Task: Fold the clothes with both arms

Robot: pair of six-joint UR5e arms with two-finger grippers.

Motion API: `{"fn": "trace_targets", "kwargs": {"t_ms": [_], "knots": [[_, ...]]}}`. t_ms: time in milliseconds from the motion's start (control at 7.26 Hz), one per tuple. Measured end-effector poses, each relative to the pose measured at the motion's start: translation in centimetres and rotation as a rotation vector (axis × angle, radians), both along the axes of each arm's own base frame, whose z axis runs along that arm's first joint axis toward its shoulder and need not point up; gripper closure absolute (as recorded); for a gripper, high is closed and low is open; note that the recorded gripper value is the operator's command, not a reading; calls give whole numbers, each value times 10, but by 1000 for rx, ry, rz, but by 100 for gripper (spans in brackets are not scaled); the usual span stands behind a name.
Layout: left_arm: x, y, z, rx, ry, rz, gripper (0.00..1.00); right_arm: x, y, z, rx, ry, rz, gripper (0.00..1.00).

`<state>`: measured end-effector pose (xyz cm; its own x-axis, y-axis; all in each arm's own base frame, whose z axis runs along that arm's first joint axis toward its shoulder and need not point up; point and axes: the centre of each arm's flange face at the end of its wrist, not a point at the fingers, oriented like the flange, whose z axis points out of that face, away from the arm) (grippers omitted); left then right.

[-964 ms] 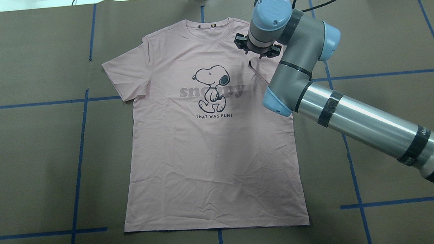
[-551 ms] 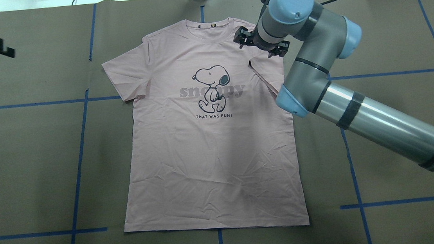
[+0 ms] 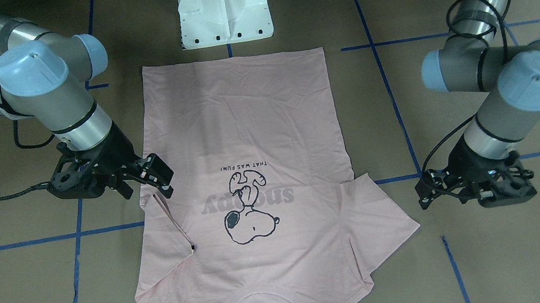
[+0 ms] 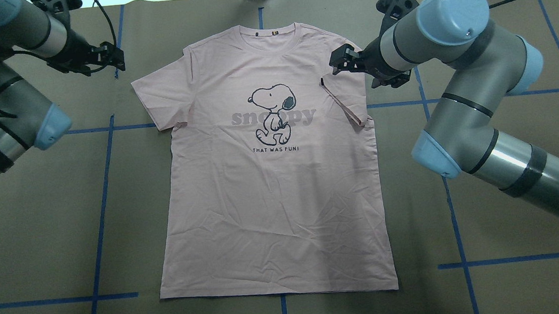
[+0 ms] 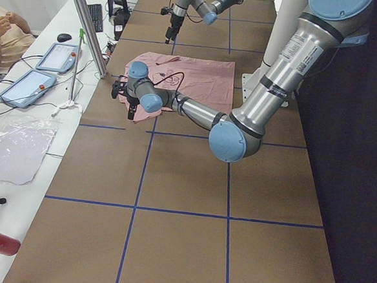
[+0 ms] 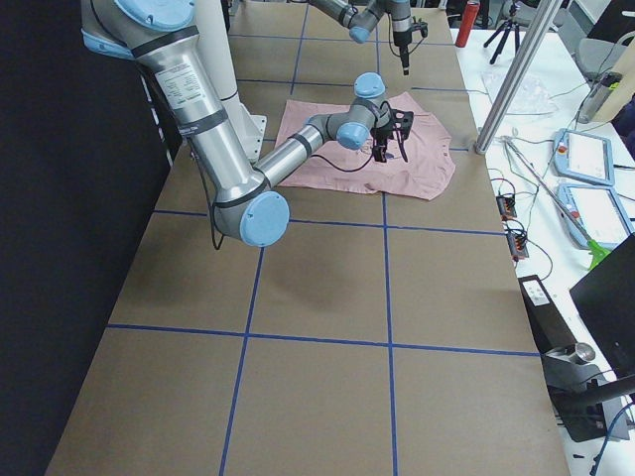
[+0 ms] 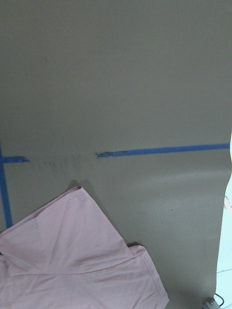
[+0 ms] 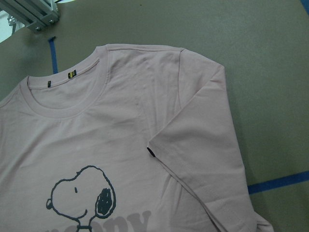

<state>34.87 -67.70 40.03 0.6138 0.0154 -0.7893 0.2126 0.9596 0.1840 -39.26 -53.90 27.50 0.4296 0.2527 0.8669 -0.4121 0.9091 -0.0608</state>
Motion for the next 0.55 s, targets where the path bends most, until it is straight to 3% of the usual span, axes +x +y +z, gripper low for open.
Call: {"fn": "trace_targets", "kwargs": {"t_ms": [275, 413, 551], "knots": [[38, -9, 19, 24, -22, -1, 25, 7, 7, -4, 6, -11, -1, 0], [50, -6, 25, 35, -35, -4, 33, 8, 7, -4, 7, -12, 0, 0], [59, -3, 27, 40, -41, -1, 48, 8, 7, -4, 7, -12, 0, 0]]}}
